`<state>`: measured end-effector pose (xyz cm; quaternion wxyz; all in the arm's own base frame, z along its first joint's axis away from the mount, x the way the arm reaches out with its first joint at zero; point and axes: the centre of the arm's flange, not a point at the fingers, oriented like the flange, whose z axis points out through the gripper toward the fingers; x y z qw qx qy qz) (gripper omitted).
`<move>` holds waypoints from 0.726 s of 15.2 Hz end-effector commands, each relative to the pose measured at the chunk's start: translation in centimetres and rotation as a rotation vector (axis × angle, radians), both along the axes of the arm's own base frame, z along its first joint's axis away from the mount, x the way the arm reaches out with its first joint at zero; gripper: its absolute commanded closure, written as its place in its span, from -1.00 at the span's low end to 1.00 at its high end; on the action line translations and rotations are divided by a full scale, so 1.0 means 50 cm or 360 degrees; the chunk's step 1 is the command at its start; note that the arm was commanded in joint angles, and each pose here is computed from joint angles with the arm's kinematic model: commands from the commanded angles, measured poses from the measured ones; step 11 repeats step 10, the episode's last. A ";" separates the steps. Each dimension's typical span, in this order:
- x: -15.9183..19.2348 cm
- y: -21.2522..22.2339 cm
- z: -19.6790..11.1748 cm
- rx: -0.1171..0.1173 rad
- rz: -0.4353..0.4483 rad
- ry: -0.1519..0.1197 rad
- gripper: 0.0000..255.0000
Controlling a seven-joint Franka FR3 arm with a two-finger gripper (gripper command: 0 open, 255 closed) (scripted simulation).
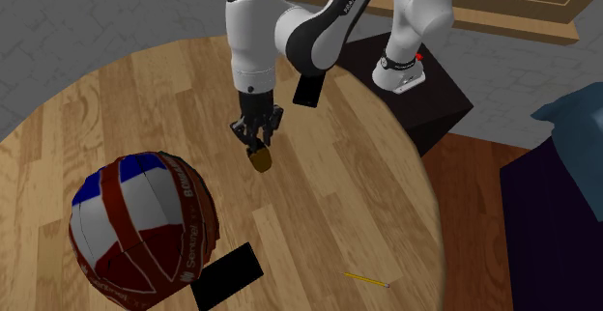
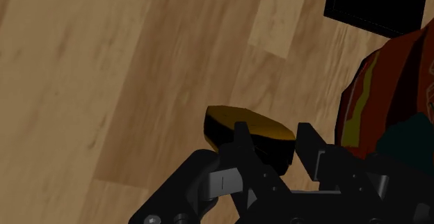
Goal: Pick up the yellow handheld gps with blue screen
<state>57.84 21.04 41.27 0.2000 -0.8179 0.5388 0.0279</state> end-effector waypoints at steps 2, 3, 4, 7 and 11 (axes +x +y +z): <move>0.001 -0.001 0.032 0.0000 0.0000 0.0000 1.00; 0.001 -0.001 0.042 0.0000 0.0000 0.0000 1.00; 0.001 -0.001 0.053 0.0000 0.0000 0.0000 1.00; 0.001 -0.001 0.085 0.0000 0.0000 0.0000 1.00; 0.001 -0.001 0.097 0.0000 0.0000 0.0000 1.00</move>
